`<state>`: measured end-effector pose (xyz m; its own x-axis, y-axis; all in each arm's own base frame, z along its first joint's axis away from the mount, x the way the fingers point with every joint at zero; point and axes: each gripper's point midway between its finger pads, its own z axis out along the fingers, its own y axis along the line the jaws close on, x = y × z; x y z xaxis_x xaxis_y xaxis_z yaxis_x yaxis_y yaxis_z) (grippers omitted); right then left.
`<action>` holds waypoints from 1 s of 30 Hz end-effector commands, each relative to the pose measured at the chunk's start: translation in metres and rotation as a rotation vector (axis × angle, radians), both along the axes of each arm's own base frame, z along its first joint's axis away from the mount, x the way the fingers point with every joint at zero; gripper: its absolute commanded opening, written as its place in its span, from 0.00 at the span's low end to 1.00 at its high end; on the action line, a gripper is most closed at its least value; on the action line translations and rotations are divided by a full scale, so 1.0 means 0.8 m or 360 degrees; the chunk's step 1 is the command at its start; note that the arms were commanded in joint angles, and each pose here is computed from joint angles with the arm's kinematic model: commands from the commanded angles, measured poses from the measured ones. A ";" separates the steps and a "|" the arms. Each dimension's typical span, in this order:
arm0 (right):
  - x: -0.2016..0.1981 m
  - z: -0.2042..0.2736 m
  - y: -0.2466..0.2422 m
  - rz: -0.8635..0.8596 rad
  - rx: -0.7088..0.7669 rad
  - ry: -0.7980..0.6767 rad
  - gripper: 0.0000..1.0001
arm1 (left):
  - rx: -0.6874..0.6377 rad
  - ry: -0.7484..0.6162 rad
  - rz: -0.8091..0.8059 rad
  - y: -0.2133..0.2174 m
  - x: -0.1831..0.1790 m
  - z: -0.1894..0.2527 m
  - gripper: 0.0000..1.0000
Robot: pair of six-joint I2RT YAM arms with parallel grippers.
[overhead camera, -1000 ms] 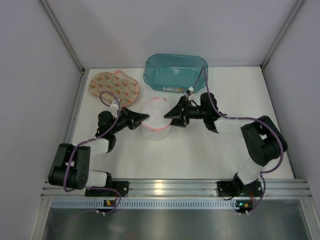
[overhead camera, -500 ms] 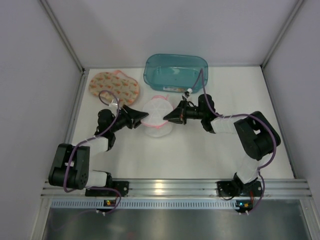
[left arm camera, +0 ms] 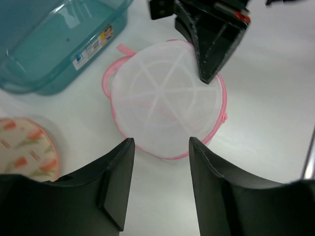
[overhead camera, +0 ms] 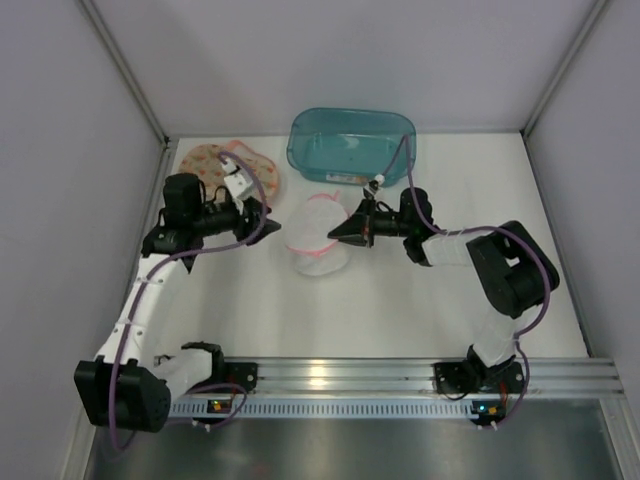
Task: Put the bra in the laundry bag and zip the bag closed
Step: Zip the zipper on the laundry bag.
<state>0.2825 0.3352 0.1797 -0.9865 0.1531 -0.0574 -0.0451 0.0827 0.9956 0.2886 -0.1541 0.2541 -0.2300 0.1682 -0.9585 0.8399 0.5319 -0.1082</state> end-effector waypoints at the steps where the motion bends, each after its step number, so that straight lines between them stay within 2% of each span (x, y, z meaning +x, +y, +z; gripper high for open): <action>1: -0.010 -0.007 0.000 0.0123 -0.0007 -0.0053 0.00 | 0.0625 -0.0652 -0.0749 -0.025 -0.063 -0.034 0.52; 3: -0.017 -0.015 0.003 0.0192 -0.0031 -0.0012 0.00 | 0.0910 -0.0875 -0.0973 -0.030 -0.073 -0.056 0.49; 5: -0.021 -0.023 0.004 0.0235 -0.0084 -0.0019 0.00 | 0.1046 -0.1032 -0.1212 -0.049 -0.095 -0.071 0.49; 7: -0.024 -0.031 0.009 0.0287 -0.0156 0.0045 0.00 | 0.1123 -0.1198 -0.1446 -0.071 -0.116 -0.084 0.48; 9: -0.026 -0.036 0.012 0.0329 -0.0197 0.0049 0.00 | 0.1217 -0.1265 -0.1579 -0.080 -0.121 -0.093 0.47; 10: -0.034 -0.043 0.014 0.0356 -0.0236 0.0118 0.00 | 0.1217 -0.1277 -0.1689 -0.090 -0.138 -0.097 0.45; 14: -0.037 -0.048 0.021 0.0385 -0.0264 0.0162 0.00 | 0.1230 -0.1186 -0.1862 -0.110 -0.159 -0.100 0.42; 19: -0.045 -0.048 0.036 0.0445 -0.0304 0.0196 0.00 | 0.1436 -0.1133 -0.1929 -0.124 -0.152 -0.115 0.41; 21: -0.048 -0.050 0.041 0.0470 -0.0335 0.0210 0.00 | 0.1493 -0.1059 -0.1920 -0.125 -0.147 -0.122 0.45; 25: -0.052 -0.054 0.048 0.0485 -0.0362 0.0269 0.00 | 0.1685 -0.0960 -0.2001 -0.105 -0.139 -0.133 0.47; 30: -0.053 -0.058 0.051 0.0485 -0.0375 0.0319 0.00 | 0.1809 -0.0809 -0.2088 -0.091 -0.135 -0.140 0.47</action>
<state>0.2410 0.3676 0.1254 -0.9830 -0.1218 0.1374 0.0917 0.3228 0.9420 0.1827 -0.2423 0.1372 0.8156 0.5312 -0.2294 0.5764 -0.7800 0.2435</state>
